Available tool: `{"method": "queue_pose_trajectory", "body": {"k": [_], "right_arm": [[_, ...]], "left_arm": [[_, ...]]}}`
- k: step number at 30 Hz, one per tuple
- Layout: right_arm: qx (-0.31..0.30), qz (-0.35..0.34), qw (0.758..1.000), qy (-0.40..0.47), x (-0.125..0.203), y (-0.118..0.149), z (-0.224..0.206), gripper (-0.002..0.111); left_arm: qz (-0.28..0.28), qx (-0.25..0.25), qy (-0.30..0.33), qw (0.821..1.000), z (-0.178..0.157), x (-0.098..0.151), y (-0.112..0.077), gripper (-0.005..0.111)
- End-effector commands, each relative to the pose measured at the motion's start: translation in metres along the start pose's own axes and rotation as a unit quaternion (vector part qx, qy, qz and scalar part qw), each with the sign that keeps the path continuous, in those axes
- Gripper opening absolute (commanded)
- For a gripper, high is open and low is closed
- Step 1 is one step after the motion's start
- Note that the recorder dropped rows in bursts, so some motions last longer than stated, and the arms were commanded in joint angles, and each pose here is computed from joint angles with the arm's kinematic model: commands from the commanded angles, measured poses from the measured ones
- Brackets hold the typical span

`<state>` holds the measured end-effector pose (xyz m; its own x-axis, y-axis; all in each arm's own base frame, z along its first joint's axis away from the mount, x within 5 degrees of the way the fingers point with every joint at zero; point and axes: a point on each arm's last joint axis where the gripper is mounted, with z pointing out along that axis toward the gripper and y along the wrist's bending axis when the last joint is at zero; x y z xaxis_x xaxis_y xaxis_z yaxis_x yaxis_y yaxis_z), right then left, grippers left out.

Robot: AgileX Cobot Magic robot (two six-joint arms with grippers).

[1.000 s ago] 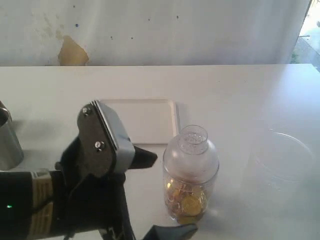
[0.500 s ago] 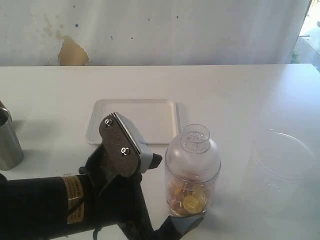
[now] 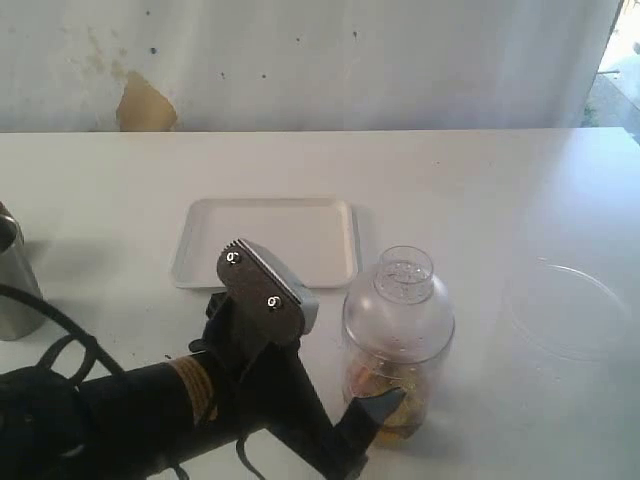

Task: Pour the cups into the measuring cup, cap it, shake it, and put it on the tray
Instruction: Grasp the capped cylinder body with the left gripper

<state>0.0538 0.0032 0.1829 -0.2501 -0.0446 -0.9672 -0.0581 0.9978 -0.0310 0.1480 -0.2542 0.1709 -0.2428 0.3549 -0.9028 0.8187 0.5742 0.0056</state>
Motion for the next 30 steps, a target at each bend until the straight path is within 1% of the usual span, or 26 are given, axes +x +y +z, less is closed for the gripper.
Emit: {"method": "queue_pose_trajectory", "body": {"k": [1,3,6,8,11,13,19,24,27,30], "right_arm": [[-0.001,-0.003,1.0,-0.003,0.0,0.0,0.0,0.0],[-0.001,-0.003,1.0,-0.003,0.0,0.0,0.0,0.0],[-0.001,-0.003,1.0,-0.003,0.0,0.0,0.0,0.0],[-0.001,-0.003,1.0,-0.003,0.0,0.0,0.0,0.0],[-0.001,-0.003,1.0,-0.003,0.0,0.0,0.0,0.0],[-0.001,-0.003,1.0,-0.003,0.0,0.0,0.0,0.0],[-0.001,-0.003,1.0,-0.003,0.0,0.0,0.0,0.0],[-0.001,-0.003,1.0,-0.003,0.0,0.0,0.0,0.0],[-0.001,-0.003,1.0,-0.003,0.0,0.0,0.0,0.0],[-0.001,-0.003,1.0,-0.003,0.0,0.0,0.0,0.0]], "left_arm": [[0.029,0.001,-0.025,0.999,0.003,0.0,-0.001,0.105],[0.03,0.008,-0.027,0.999,0.006,0.002,-0.002,0.105],[0.025,0.007,-0.021,0.999,0.011,0.009,-0.002,0.105],[0.016,0.011,-0.032,0.999,0.015,0.011,-0.003,0.105],[0.03,0.036,-0.057,0.997,0.018,0.01,-0.008,0.105],[0.023,0.05,-0.073,0.996,0.018,0.006,-0.011,0.105],[0.002,0.044,-0.069,0.997,0.034,-0.006,-0.012,0.105],[0.004,0.043,-0.052,0.998,0.055,0.003,-0.014,0.105],[0.004,0.043,-0.05,0.998,0.061,0.008,-0.014,0.105],[0.003,0.043,-0.06,0.997,0.062,0.004,-0.015,0.105]]}}
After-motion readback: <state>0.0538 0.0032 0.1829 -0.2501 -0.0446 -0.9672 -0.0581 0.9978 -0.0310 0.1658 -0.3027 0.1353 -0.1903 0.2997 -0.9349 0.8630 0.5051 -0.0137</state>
